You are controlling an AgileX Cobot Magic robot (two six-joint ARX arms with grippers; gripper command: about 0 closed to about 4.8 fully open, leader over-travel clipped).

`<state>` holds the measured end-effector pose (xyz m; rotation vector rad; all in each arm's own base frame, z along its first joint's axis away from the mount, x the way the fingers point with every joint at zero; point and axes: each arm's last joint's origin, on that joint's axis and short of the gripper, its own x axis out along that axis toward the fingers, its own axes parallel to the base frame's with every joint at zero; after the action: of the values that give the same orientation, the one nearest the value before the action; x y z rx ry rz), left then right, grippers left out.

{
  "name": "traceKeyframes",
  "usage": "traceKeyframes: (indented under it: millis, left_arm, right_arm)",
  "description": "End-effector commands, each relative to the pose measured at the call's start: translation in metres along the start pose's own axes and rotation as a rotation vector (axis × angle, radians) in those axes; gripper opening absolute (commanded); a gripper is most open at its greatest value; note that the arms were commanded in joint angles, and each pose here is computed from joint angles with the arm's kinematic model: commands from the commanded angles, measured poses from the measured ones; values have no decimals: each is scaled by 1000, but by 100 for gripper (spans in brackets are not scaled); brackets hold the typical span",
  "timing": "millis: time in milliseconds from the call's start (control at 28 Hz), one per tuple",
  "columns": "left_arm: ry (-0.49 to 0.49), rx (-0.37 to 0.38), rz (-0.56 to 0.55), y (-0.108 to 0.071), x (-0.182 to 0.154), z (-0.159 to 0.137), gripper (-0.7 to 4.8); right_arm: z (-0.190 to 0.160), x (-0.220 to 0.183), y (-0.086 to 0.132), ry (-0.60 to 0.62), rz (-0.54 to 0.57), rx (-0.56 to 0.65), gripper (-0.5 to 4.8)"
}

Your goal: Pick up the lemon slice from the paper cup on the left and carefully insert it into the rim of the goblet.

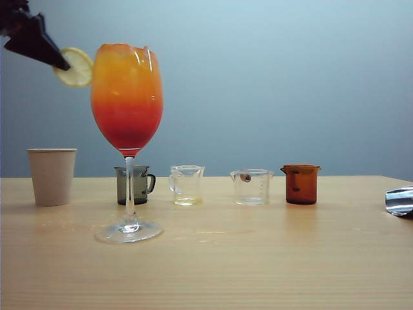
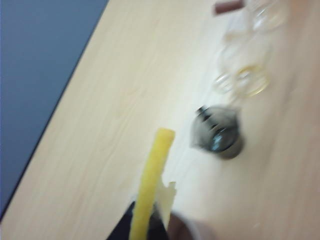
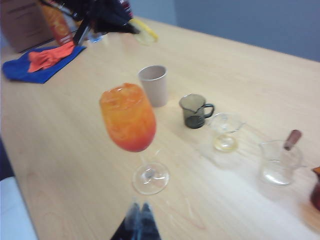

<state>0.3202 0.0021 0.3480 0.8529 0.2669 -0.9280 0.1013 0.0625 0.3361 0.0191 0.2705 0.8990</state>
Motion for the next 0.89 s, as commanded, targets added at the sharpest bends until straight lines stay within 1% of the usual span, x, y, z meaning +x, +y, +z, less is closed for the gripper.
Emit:
traceKeyframes:
  millis: [36, 143, 214, 392, 499, 678, 785, 856, 892]
  left_arm:
    - [-23, -90, -54, -11, -3, 17, -6]
    - [-29, -141, -92, -19, -5, 26, -6]
    - [-33, -159, -107, -22, -6, 31, -6]
    - [-76, -157, -145, -30, -10, 43, -6]
    - [-133, -168, -170, -33, -21, 55, -6]
    - [-133, -192, -205, -33, -36, 67, -7]
    - [-185, -199, -243, -34, -42, 73, -6]
    - [-194, -210, -269, -36, -43, 77, -6]
    - [-184, -223, -301, -40, -43, 80, -6]
  right_arm:
    - [1, 3, 0, 0, 35, -58, -5]
    - [1, 3, 0, 0, 35, -72, -5]
    - [1, 3, 0, -1, 35, -72, -5]
    - [1, 3, -1, 2, 34, -74, -5]
    - [1, 5, -1, 7, 34, -72, -5]
    - [1, 6, -2, 12, 35, -77, -5]
    - [1, 8, -3, 15, 35, -81, -5]
    - [1, 8, -3, 16, 35, -90, -5]
    - [1, 8, -3, 15, 34, -90, -5]
